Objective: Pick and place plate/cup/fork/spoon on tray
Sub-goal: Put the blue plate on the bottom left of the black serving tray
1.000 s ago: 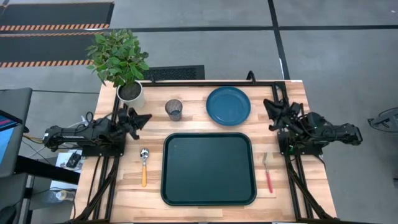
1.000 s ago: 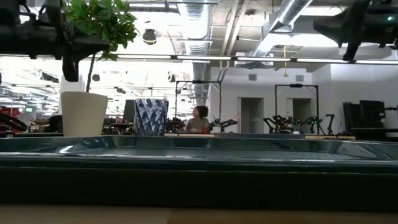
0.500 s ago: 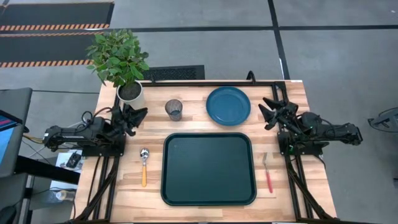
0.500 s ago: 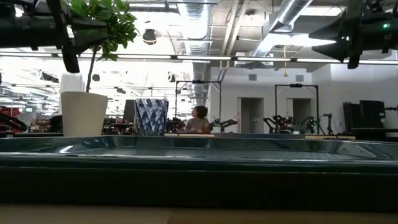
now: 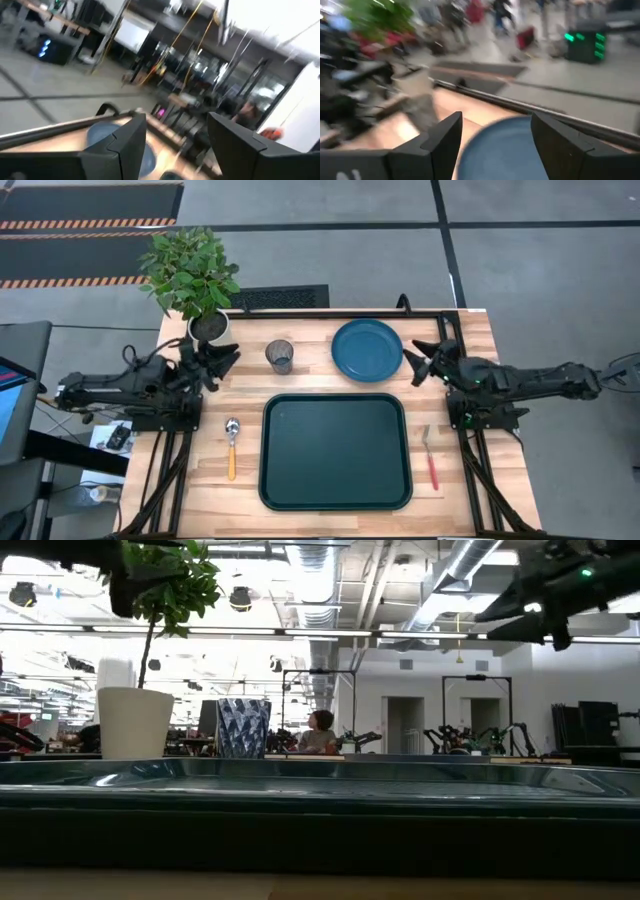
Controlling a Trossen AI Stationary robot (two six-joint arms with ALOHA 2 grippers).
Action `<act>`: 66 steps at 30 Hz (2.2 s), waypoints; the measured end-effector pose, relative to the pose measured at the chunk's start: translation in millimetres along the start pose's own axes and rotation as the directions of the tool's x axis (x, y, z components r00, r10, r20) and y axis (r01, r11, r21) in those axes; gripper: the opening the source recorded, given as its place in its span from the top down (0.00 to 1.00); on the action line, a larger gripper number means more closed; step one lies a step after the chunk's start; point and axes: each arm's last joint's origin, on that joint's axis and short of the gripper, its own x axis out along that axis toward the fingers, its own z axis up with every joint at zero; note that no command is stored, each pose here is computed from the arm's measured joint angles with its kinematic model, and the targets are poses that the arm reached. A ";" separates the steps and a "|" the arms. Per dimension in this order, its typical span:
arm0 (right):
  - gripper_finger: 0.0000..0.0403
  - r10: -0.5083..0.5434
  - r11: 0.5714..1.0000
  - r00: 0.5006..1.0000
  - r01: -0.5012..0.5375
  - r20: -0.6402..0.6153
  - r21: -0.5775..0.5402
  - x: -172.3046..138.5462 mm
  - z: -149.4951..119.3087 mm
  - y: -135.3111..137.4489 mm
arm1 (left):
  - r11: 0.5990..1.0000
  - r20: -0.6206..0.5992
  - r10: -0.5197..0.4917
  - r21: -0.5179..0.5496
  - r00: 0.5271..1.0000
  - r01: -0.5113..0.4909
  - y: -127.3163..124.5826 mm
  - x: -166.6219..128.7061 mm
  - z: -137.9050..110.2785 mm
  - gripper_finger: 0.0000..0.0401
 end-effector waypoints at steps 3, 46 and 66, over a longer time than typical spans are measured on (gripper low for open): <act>0.35 -0.149 0.988 0.984 0.153 -0.097 0.034 12.2 12.2 8.8 | 0.991 -0.075 0.120 0.070 0.990 -0.115 -8.6 11.9 7.7 0.51; 0.87 -0.429 0.752 0.486 0.660 -0.761 -0.003 151.4 -72.3 -67.4 | 0.931 -0.292 0.362 0.150 0.885 -0.332 -26.3 46.4 8.6 0.51; 0.99 -0.118 0.922 0.822 0.299 -0.558 0.246 98.7 1.2 -12.4 | 0.912 -0.264 0.406 0.182 0.875 -0.368 -24.4 45.6 8.7 0.51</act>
